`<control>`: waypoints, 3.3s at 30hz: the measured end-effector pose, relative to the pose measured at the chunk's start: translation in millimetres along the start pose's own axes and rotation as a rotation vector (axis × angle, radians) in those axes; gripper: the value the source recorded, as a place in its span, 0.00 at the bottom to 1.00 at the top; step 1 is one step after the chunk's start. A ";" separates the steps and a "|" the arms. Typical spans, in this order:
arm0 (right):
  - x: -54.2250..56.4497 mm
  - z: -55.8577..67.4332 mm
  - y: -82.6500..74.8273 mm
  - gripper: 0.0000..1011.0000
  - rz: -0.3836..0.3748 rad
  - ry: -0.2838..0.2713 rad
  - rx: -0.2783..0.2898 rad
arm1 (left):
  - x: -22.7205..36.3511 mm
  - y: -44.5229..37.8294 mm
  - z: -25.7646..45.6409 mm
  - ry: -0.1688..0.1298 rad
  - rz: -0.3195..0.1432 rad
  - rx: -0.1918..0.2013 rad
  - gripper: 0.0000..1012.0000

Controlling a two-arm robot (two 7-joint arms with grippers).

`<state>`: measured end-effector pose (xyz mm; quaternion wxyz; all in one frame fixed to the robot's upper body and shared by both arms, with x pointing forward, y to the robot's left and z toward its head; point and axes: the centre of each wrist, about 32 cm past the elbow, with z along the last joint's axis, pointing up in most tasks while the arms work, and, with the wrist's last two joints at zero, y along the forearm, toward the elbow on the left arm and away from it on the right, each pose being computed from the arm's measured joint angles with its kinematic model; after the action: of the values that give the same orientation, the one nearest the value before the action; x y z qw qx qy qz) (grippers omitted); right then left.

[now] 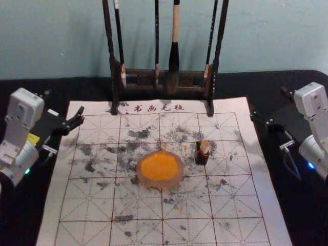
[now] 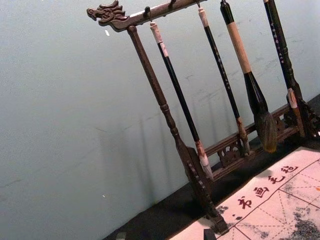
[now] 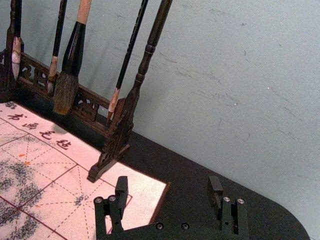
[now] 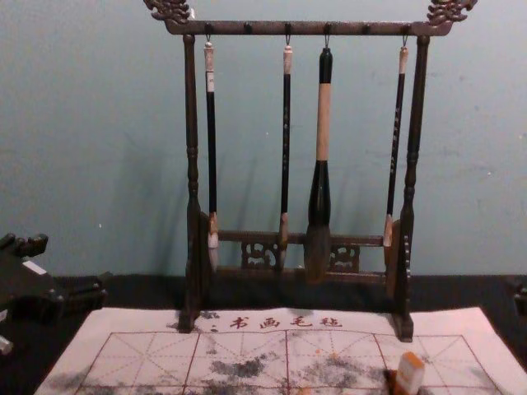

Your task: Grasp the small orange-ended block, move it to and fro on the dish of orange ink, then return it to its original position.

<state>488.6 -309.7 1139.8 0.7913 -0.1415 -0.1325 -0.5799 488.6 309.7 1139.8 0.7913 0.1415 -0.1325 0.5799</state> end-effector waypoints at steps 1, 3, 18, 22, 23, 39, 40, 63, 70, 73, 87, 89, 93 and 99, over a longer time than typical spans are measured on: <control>0.0 0.0 0.0 0.99 0.000 0.000 0.000 | 0.0 0.0 0.0 0.000 0.000 0.000 0.99; 0.0 0.0 0.0 0.99 0.000 0.000 0.000 | 0.0 0.0 0.0 0.000 0.000 0.000 0.99; 0.0 0.0 0.0 0.99 0.000 0.000 0.000 | 0.0 0.0 0.0 0.000 0.000 0.000 0.99; 0.0 0.0 0.0 0.99 0.000 0.000 0.000 | 0.0 0.0 0.0 0.000 0.000 0.000 0.99; 0.0 0.0 0.0 0.99 0.000 0.000 0.000 | 0.0 0.0 0.0 0.000 0.000 0.000 0.99; 0.0 0.0 0.0 0.99 0.000 0.000 0.000 | 0.0 0.0 0.0 0.000 0.000 0.000 0.99; 0.0 0.0 0.0 0.99 0.000 0.000 0.000 | 0.0 0.0 0.0 0.000 0.000 0.000 0.99; -1.1 0.4 -5.3 0.99 0.027 0.022 -0.003 | 0.0 0.0 0.0 0.000 0.000 0.000 0.99; -7.6 1.8 -26.8 0.99 0.115 0.081 -0.050 | 0.0 0.0 0.0 0.000 0.000 0.000 0.99; -12.4 2.1 -39.3 0.99 0.162 0.113 -0.079 | 0.0 0.0 0.0 0.000 0.000 0.000 0.99; -42.2 6.7 -66.7 0.99 0.381 0.242 -0.086 | 0.0 0.0 0.0 0.000 0.000 0.000 0.99; -49.3 7.2 -63.4 0.99 0.391 0.256 -0.080 | 0.0 0.0 0.0 0.000 0.000 0.000 0.99; -60.5 7.8 -54.0 0.99 0.392 0.262 -0.068 | 0.0 0.0 0.0 0.000 0.000 0.000 0.99; -75.5 7.3 -35.1 0.99 0.373 0.265 -0.059 | 0.0 0.0 0.0 0.000 0.000 0.000 0.99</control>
<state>432.7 -250.6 1120.8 0.8907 -0.1093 0.0183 -0.4408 488.6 309.7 1139.7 0.7913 0.1415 -0.1324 0.5799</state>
